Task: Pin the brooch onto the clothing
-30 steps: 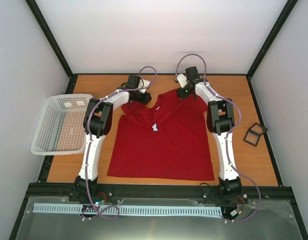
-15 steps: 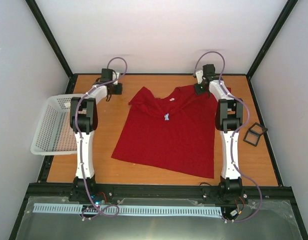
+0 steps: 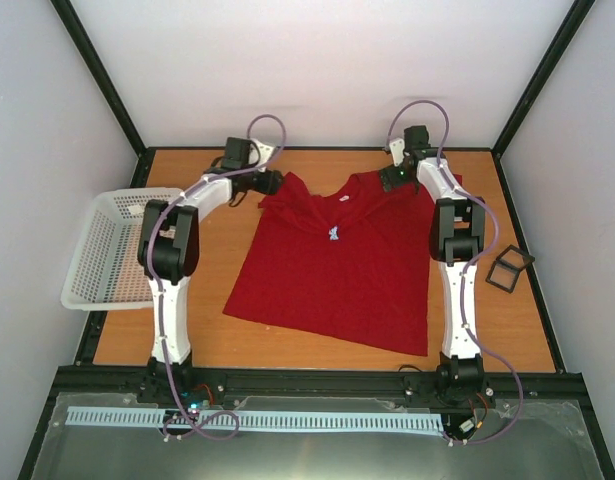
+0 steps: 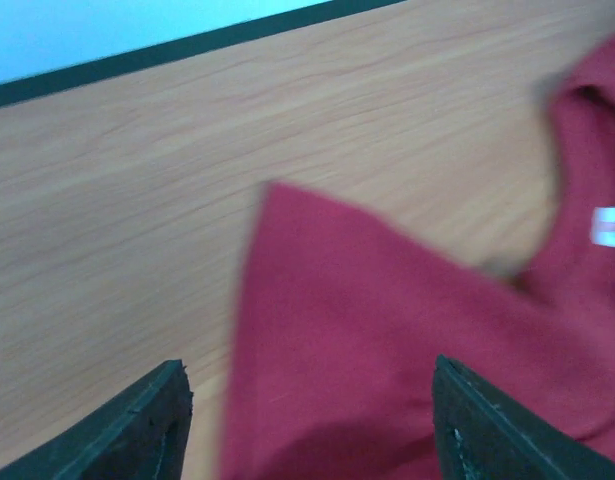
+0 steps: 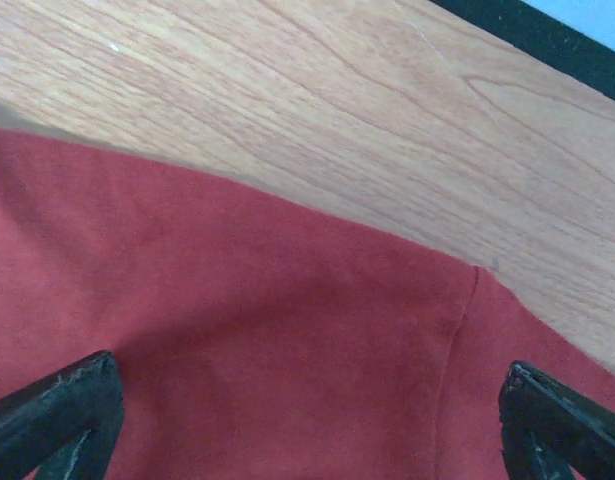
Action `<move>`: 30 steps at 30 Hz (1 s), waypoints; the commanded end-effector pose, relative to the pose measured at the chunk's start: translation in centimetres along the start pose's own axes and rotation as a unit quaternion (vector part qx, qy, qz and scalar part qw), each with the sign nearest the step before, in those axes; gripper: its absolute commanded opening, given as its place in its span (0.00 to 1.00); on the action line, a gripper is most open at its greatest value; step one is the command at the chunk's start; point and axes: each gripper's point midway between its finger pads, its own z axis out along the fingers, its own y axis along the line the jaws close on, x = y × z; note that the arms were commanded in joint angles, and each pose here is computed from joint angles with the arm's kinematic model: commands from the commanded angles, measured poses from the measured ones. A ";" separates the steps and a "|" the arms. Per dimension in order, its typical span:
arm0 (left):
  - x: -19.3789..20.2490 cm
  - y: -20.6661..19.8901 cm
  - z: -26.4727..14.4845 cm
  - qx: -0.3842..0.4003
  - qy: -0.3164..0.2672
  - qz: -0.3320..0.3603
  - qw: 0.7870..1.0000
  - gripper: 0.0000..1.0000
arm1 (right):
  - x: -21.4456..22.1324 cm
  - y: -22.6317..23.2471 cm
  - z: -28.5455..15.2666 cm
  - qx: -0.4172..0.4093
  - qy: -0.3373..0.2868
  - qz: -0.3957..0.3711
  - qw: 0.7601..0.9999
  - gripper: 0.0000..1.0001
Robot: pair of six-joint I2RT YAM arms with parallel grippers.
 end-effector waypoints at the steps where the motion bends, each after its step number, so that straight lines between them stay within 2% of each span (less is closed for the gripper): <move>1: -2.7 -2.4 1.0 0.023 -0.034 0.072 0.997 0.67 | -3.3 0.8 -4.6 -0.008 -0.037 -0.014 0.999 1.00; 5: -4.2 -0.8 3.9 -0.008 -0.025 0.104 0.994 0.69 | -2.4 1.4 -5.2 -0.017 -0.027 -0.008 0.999 1.00; 9: -4.4 -2.1 7.0 -0.024 -0.015 0.166 0.986 0.75 | -1.9 1.5 -5.7 -0.012 -0.028 0.000 1.000 1.00; 11: -3.5 -2.6 8.4 -0.037 -0.003 0.190 0.981 0.77 | -1.5 1.5 -5.8 -0.011 -0.026 0.001 1.000 1.00; 17: -1.1 -1.9 11.0 -0.057 0.032 0.203 0.977 0.78 | -0.6 1.0 -6.0 0.003 -0.018 0.007 1.000 1.00; 21: 1.4 -3.2 12.2 -0.036 0.060 0.229 0.971 0.75 | 0.4 -0.8 -6.0 0.025 -0.010 0.053 0.998 1.00; 25: 4.3 -2.2 13.2 -0.052 0.105 0.234 0.965 0.50 | 1.5 -3.2 -5.9 0.046 0.007 0.097 0.994 1.00; 27: 5.4 -0.9 13.3 -0.080 0.126 0.239 0.959 0.30 | 1.9 -4.2 -5.8 0.065 0.010 0.095 0.993 1.00; 30: 5.0 0.9 12.6 -0.101 0.125 0.224 0.961 0.08 | 2.3 -5.4 -5.4 0.076 0.012 0.098 0.992 1.00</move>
